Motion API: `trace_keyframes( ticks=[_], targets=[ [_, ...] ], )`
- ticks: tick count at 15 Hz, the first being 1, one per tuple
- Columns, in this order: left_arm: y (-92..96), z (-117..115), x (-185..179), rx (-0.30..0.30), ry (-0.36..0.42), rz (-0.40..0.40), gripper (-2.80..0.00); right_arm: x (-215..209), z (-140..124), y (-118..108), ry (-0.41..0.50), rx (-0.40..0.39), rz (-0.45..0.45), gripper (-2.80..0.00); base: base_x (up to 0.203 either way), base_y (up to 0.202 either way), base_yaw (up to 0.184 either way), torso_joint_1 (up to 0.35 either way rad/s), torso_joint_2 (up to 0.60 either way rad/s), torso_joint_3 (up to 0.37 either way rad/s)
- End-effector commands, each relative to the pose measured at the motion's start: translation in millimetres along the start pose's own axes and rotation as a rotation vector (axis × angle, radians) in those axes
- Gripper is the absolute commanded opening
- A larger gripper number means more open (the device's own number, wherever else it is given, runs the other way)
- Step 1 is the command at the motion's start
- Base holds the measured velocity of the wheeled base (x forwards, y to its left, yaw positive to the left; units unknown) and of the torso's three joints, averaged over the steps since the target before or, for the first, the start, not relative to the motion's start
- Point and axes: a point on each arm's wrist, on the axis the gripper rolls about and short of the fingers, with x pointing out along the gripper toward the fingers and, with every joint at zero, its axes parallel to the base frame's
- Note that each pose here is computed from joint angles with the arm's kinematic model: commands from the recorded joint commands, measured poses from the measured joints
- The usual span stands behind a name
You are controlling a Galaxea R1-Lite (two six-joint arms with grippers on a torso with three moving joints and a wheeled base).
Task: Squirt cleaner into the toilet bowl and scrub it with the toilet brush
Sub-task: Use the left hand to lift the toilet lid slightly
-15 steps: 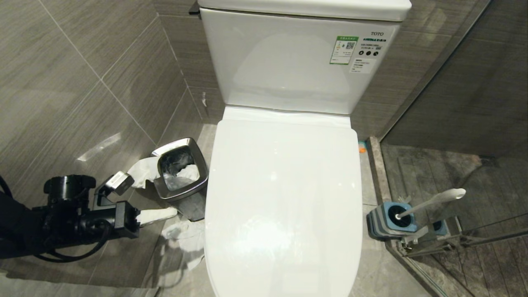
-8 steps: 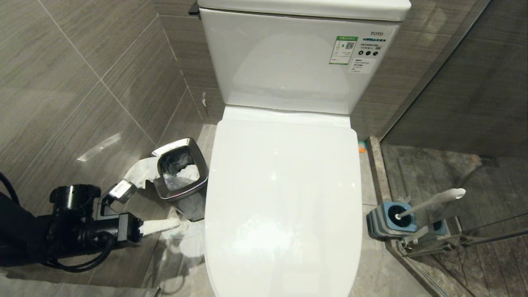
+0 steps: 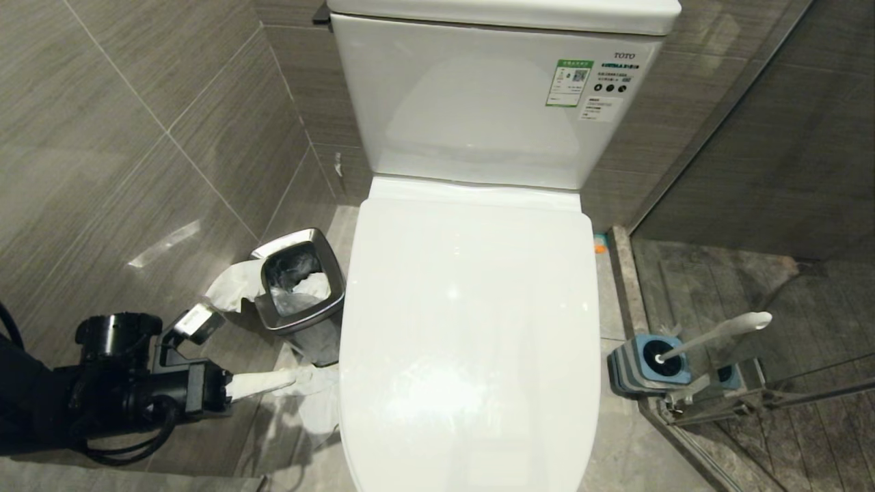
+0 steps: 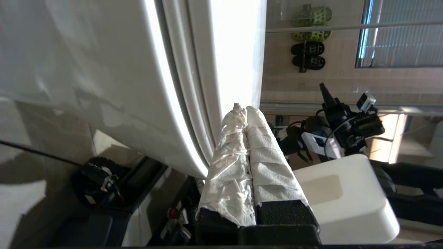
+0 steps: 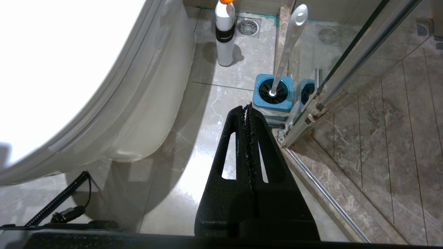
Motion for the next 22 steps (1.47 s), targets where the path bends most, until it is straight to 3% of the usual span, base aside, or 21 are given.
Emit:
trace_keyframes(
  ticks=[1,17,18,22],
  targets=[
    [-1.5,2.2,-4.4,0.024,-0.016,0.001,-2.8,0.0,0.4,0.0,-0.001,0.0,0.001,-2.8,0.0,0.0,0.0,0.0,0.0,0.0],
    [-1.7,-22.4,-10.8,-0.039,-0.018,-0.043,-2.8,0.1,-0.1,0.0,0.002,0.0,0.0,-2.8,0.0,0.0,0.0,0.0,0.0,0.0],
    [1.0,-25.0,-10.0,-0.044,-0.015,-0.044,0.0,0.1,-0.1,0.0,0.002,0.0,0.0,-2.8,0.0,0.0,0.0,0.0,0.0,0.0],
    [17.1,-29.0,-0.5,-0.038,0.007,-0.058,0.0,0.1,-0.1,0.0,0.001,0.0,-0.001,-2.8,0.0,0.0,0.0,0.0,0.0,0.0]
  ],
)
